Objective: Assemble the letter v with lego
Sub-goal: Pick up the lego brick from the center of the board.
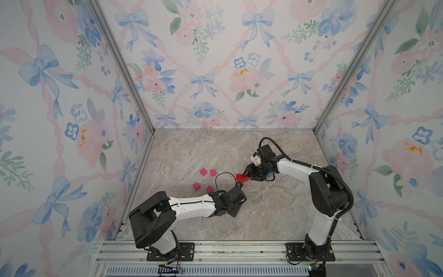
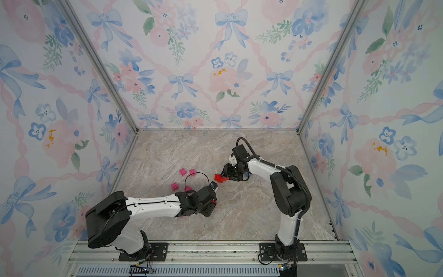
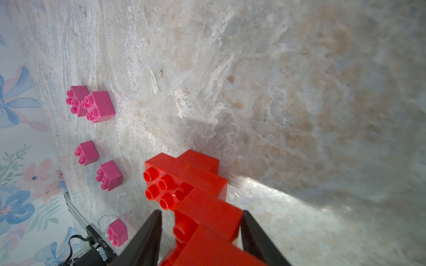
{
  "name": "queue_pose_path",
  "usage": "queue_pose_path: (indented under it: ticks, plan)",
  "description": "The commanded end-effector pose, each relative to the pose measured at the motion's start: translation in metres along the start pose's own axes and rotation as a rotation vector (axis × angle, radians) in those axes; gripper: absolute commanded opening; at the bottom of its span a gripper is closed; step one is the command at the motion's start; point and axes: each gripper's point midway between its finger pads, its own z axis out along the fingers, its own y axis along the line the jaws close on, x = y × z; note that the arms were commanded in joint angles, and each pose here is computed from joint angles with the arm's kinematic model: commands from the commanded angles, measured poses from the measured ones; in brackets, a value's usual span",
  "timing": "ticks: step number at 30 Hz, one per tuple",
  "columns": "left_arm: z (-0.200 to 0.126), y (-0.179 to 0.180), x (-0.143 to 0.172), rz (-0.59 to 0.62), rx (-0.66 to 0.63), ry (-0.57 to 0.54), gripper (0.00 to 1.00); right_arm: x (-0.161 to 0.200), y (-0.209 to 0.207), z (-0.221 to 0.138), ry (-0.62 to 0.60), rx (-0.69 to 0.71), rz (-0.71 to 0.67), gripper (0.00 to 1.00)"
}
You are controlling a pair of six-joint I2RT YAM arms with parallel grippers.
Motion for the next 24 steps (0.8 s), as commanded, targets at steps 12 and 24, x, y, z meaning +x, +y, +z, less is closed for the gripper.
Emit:
queue_pose_path:
  ticks: [12, 24]
  plan:
    - [0.0077, -0.0104, 0.0063, -0.005, 0.062, 0.016, 0.5, 0.0022, 0.0048, 0.0017, 0.016, 0.008, -0.021, 0.54]
    - [0.0113, -0.005, 0.01, -0.021, 0.055, 0.024, 0.43, 0.0038, 0.0045, 0.002, 0.021, 0.018, -0.027, 0.54]
